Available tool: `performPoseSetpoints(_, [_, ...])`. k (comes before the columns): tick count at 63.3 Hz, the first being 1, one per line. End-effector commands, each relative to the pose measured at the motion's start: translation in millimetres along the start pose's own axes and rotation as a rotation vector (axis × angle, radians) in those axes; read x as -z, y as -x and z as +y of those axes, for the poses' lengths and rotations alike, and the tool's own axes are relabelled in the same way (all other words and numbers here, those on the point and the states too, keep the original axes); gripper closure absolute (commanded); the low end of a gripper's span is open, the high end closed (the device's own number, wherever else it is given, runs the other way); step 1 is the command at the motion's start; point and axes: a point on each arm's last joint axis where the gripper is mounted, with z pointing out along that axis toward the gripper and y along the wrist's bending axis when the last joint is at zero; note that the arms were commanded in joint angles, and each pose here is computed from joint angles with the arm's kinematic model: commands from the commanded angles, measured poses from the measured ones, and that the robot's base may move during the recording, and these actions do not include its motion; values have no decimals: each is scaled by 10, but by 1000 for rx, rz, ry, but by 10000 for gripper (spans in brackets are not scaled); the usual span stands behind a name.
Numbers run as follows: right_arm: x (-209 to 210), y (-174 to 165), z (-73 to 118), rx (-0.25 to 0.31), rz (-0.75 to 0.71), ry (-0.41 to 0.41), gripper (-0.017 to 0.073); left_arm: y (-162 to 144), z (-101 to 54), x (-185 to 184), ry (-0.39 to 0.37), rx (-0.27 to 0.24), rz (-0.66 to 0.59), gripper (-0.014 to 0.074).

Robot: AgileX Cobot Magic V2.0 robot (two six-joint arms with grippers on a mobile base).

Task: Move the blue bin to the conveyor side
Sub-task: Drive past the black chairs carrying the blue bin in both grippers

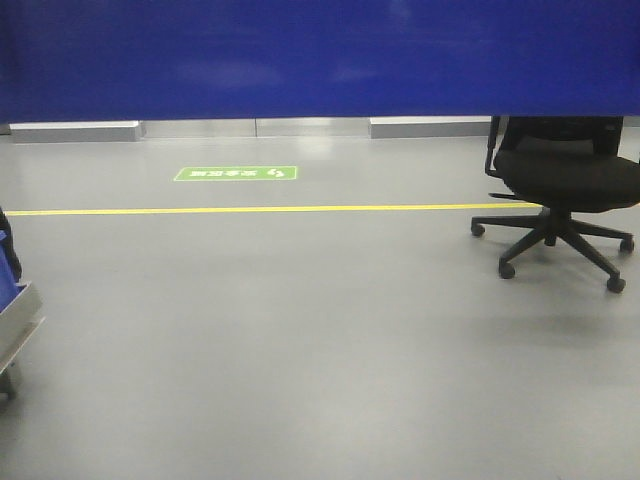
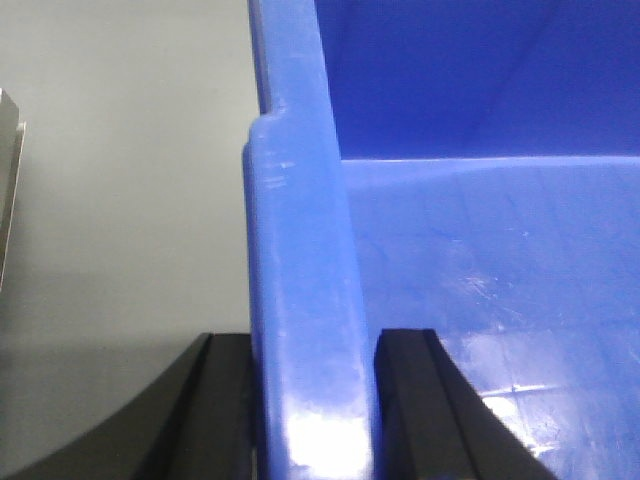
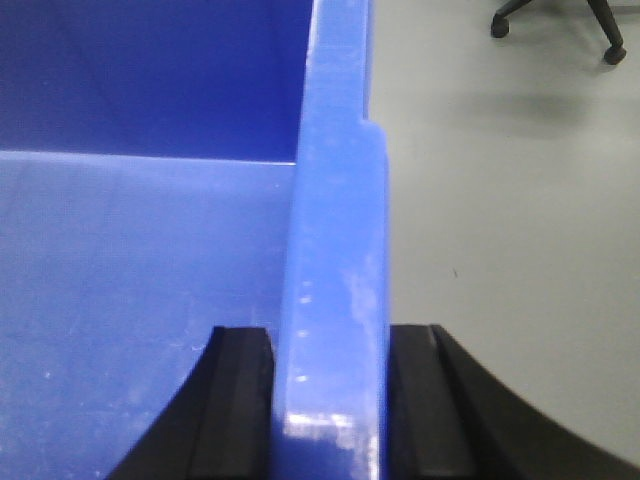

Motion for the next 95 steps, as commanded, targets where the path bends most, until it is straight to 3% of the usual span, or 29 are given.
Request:
performPoseSetpoints(1, [112,109,2,17,-132,5,634,94,-44,134,-45,-12,-128,613])
performPoseSetpoints(95, [112,111,2,17,-134,5,634,97,-43,134,-44,-13,-130,613])
